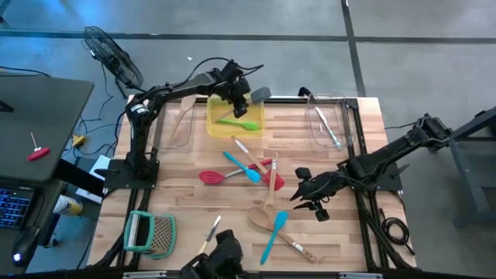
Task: Pick & Place Kitchen Items
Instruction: Put the gray spatula into the yellow bin, then put the blue spatula into the yellow bin
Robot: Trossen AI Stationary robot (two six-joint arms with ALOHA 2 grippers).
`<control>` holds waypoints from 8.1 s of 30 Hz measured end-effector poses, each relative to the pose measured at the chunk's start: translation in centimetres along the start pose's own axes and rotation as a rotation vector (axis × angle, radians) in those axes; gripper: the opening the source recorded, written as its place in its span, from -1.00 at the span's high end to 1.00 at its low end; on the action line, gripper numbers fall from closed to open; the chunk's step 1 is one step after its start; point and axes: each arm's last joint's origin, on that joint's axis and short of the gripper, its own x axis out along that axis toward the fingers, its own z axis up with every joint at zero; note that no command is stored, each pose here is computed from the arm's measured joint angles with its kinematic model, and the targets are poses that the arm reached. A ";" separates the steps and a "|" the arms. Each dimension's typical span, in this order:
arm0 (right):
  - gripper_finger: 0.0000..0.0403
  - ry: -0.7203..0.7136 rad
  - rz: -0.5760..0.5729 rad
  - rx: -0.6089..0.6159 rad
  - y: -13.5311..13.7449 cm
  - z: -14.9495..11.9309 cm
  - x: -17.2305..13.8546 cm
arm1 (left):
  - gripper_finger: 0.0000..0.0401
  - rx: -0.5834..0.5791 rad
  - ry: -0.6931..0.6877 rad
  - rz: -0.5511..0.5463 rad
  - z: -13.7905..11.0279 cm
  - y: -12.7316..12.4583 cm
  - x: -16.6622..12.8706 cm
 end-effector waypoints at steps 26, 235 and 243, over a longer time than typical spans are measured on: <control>0.36 -0.012 -0.006 0.002 -0.2 0.2 0.0 | 0.66 -0.025 0.079 0.087 -1.7 0.6 0.6; 0.36 -0.077 0.083 -0.399 8.1 3.0 0.6 | -0.20 -0.311 -0.061 -0.041 -1.5 -42.8 -15.8; 0.36 0.219 0.059 -0.593 8.7 5.0 3.5 | -0.20 -0.336 -0.137 0.154 -0.5 -40.8 -22.3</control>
